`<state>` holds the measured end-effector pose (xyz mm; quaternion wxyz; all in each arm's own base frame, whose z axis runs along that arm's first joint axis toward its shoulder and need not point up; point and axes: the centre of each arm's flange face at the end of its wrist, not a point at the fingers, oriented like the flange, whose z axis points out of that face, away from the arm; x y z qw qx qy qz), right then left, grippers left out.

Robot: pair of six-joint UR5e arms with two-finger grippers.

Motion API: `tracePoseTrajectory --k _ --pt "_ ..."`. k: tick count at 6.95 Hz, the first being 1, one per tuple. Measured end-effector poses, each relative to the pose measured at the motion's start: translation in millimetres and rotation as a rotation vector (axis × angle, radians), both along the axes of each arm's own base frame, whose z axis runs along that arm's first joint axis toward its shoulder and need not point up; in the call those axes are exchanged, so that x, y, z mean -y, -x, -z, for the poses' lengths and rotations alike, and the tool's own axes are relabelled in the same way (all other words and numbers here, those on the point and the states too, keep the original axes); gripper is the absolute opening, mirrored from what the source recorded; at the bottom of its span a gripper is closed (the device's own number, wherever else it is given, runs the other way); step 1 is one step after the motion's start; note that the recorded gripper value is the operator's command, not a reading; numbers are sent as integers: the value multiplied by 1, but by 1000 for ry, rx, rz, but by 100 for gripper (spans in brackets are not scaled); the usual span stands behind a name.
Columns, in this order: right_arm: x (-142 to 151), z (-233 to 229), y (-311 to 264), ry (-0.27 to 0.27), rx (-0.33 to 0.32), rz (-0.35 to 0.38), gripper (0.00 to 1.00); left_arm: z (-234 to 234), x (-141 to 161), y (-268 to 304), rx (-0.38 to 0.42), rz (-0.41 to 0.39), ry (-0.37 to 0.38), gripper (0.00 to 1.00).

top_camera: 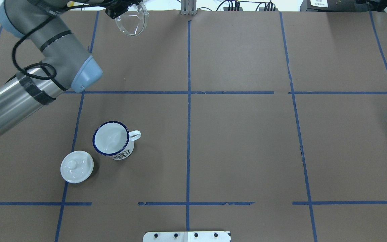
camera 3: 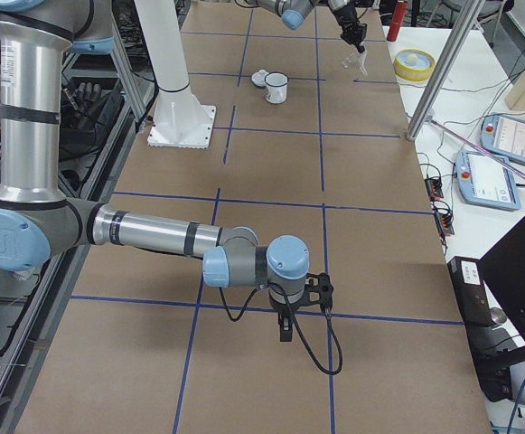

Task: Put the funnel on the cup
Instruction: 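Carry the glass funnel over the mug and lower it onto the rim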

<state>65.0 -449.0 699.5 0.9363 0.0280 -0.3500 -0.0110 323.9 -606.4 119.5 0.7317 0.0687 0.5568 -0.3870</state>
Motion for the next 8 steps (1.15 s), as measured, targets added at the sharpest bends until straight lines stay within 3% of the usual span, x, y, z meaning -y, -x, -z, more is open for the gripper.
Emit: tracePoseTrajectory --k 2,4,6,8 --pt "0 0 0 0 0 0 100 32 -87 30 155 -198 83 0" --pt "0 0 0 0 0 0 100 18 -152 -9 326 -445 133 0" --pt "0 0 0 0 0 0 100 -6 -182 -55 448 -617 156 0" --pt "0 0 0 0 0 0 100 -23 -182 -76 503 -678 154 0"
